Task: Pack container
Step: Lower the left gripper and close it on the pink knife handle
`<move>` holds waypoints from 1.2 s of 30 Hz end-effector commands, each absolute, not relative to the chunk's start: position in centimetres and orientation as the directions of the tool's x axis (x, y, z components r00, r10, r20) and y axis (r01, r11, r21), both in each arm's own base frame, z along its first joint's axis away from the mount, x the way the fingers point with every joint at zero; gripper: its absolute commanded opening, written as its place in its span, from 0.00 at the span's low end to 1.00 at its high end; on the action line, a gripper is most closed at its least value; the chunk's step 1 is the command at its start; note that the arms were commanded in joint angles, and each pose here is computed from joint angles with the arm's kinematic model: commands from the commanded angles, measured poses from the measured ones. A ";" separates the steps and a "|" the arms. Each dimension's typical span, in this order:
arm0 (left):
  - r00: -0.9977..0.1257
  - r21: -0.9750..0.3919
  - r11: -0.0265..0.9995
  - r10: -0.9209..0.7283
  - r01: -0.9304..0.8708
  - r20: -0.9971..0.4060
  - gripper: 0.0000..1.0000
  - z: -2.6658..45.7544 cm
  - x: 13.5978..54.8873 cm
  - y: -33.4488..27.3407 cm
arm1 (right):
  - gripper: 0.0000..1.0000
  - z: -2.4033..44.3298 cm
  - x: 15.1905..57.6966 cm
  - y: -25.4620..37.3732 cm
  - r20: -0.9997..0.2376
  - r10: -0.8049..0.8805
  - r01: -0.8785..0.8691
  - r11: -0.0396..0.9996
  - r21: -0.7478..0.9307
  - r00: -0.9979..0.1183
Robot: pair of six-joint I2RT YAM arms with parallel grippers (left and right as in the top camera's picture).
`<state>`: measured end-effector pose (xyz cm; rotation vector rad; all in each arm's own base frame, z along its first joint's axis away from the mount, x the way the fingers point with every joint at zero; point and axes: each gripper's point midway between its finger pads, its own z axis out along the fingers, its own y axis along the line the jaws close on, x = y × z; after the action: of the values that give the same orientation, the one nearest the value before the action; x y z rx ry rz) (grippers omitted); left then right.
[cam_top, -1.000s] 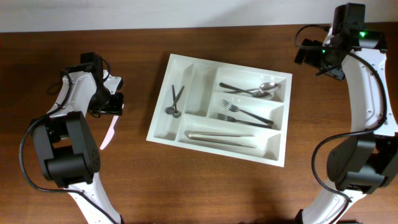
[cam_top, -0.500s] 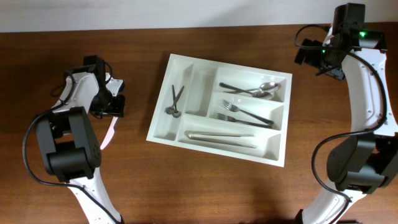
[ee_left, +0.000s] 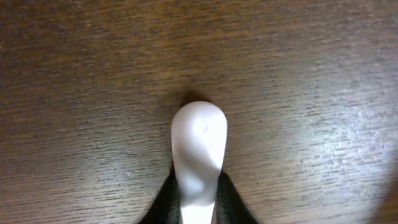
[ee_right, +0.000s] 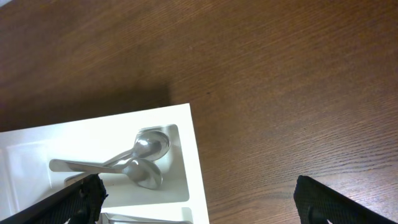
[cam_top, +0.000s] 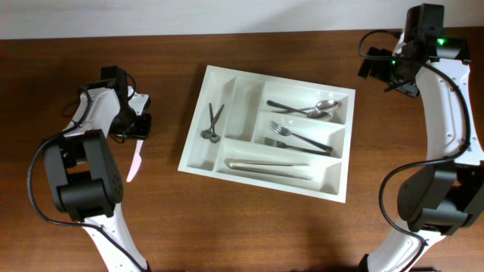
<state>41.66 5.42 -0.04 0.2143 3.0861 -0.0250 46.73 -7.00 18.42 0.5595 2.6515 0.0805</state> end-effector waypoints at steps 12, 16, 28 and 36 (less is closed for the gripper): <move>-0.990 -0.023 0.990 0.135 0.136 -0.031 0.02 -0.9 41.5 5.3 | 0.99 18.9 47.0 -7.3 -0.410 0.406 0.385 0.913 0.137 -0.817; -0.990 -0.028 0.990 0.135 0.136 -0.040 0.02 -0.4 41.9 5.3 | 0.99 18.9 47.0 -7.3 -0.410 0.406 0.385 0.913 0.137 -0.817; -0.989 -0.077 0.987 0.135 0.140 -0.065 0.02 -0.4 42.3 4.4 | 0.99 18.9 47.0 -7.3 -0.410 0.406 0.385 0.913 0.137 -0.817; -0.989 -0.080 0.987 0.135 0.139 -0.059 0.02 -0.8 42.1 4.3 | 0.99 18.9 47.0 -7.3 -0.410 0.406 0.385 0.913 0.137 -0.817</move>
<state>42.75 4.89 1.23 0.2097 3.0372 -0.0726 46.73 -7.00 18.41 0.5601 2.6517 0.0806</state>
